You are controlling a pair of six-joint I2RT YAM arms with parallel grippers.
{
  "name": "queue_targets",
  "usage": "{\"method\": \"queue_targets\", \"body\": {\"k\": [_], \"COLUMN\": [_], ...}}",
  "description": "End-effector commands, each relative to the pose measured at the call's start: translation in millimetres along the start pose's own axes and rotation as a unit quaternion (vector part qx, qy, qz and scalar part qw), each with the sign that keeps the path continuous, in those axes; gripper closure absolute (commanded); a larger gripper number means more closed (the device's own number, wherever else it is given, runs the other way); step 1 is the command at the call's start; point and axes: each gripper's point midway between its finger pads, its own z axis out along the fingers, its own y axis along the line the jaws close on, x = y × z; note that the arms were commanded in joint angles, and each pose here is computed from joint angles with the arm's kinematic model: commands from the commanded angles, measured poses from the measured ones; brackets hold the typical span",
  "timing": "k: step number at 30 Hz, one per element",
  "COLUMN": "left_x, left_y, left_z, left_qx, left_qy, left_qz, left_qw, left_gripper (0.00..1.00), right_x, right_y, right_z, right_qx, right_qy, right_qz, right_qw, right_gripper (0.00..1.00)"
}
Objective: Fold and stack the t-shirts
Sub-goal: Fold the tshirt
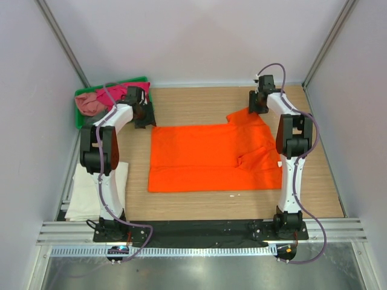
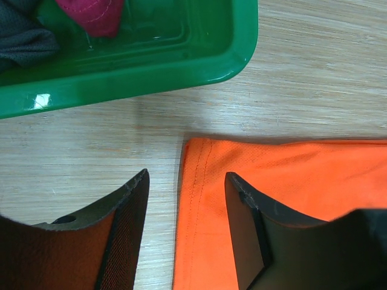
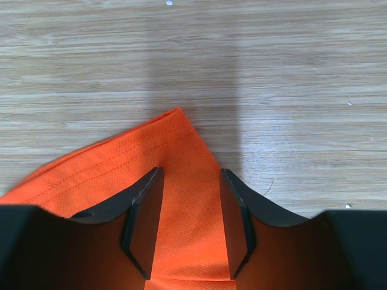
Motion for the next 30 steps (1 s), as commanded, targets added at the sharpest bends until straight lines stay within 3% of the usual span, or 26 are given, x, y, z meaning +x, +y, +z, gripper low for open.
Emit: {"method": "queue_targets", "body": {"k": [1,7,17,26,30], "left_x": [-13.5,-11.9,-0.6,-2.2,-1.4], "left_y": [2.1,0.9,3.1,16.7,21.2], "left_z": [-0.6,-2.1,-0.6,-3.6,-3.1], "left_qx": [-0.001,0.003,0.006,0.003,0.006], "left_qy": [-0.020,-0.019,-0.007,-0.004,0.000], "left_qz": [-0.001,-0.003,-0.002,-0.009,-0.014], "left_qw": [1.000,1.000,1.000,1.000,1.000], "left_gripper": [0.46,0.46,0.46,0.46,0.46], "right_x": [-16.3,-35.2,-13.0,24.3,27.1], "right_y": [-7.1,-12.7,-10.3,10.0,15.0], "right_z": [-24.3,-38.0,-21.6,-0.1,10.4], "right_qx": [0.035,0.060,0.045,-0.012,-0.028], "right_qy": [-0.019,-0.039,-0.007,0.044,0.051], "right_qz": [-0.021,-0.027,-0.047,-0.018,-0.014], "right_qw": [0.999,0.997,0.998,0.999,0.998], "right_gripper": [0.51,0.44,0.41,0.50,0.60]}}
